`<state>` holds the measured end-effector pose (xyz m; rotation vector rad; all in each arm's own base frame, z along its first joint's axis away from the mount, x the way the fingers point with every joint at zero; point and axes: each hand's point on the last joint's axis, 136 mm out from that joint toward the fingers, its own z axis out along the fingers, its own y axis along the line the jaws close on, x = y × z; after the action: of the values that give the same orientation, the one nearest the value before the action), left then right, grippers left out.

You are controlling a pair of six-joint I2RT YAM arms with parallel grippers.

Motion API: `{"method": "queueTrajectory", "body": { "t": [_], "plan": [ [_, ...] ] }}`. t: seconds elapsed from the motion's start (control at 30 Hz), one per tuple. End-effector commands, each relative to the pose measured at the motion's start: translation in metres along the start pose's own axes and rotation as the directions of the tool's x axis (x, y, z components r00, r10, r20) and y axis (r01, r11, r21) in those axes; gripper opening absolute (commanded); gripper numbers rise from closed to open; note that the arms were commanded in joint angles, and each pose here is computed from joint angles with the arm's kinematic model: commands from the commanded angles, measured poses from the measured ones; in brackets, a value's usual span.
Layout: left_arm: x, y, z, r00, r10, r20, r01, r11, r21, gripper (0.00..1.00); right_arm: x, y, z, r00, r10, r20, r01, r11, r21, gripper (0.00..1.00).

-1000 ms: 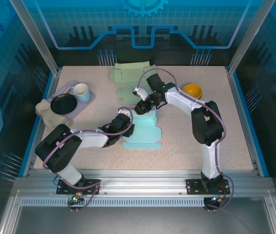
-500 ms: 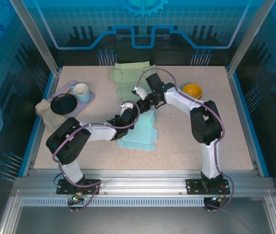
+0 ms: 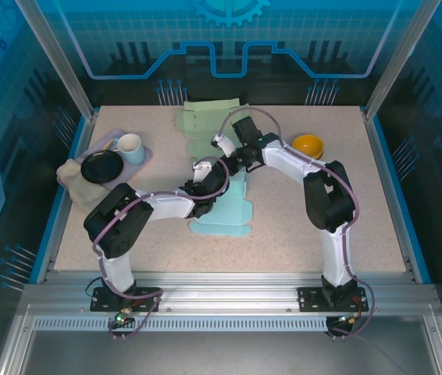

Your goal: Fold the paper box

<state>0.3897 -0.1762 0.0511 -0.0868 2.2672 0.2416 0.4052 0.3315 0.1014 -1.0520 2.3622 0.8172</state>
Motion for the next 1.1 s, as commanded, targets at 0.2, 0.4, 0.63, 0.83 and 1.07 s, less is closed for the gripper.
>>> {"method": "queueTrajectory", "body": {
  "t": [0.2, 0.4, 0.63, 0.83, 1.07],
  "plan": [
    [0.007, -0.014, -0.019, 0.995, 0.097, -0.024, -0.092, 0.981, 0.171, 0.59, 0.109, -0.017, 0.039, 0.925, 0.172, -0.338, -0.134, 0.982, 0.133, 0.35],
    [0.020, -0.011, -0.043, 0.994, 0.110, -0.004, -0.103, 0.948, 0.302, 0.63, 0.106, -0.017, 0.036, 0.926, 0.175, -0.334, -0.134, 0.981, 0.142, 0.36],
    [0.044, 0.030, -0.056, 0.995, 0.075, -0.064, -0.059, 0.971, 0.230, 0.62, 0.099, -0.017, 0.033, 0.932, 0.179, -0.316, -0.136, 0.979, 0.153, 0.36],
    [0.050, 0.034, -0.058, 0.998, 0.047, -0.052, -0.033, 0.969, 0.245, 0.60, 0.092, -0.015, 0.031, 0.935, 0.182, -0.305, -0.140, 0.978, 0.155, 0.39],
    [0.046, 0.035, -0.056, 0.998, 0.025, -0.057, -0.009, 0.963, 0.269, 0.60, 0.076, -0.013, 0.021, 0.945, 0.166, -0.281, -0.126, 0.980, 0.156, 0.41]
  ]
}}
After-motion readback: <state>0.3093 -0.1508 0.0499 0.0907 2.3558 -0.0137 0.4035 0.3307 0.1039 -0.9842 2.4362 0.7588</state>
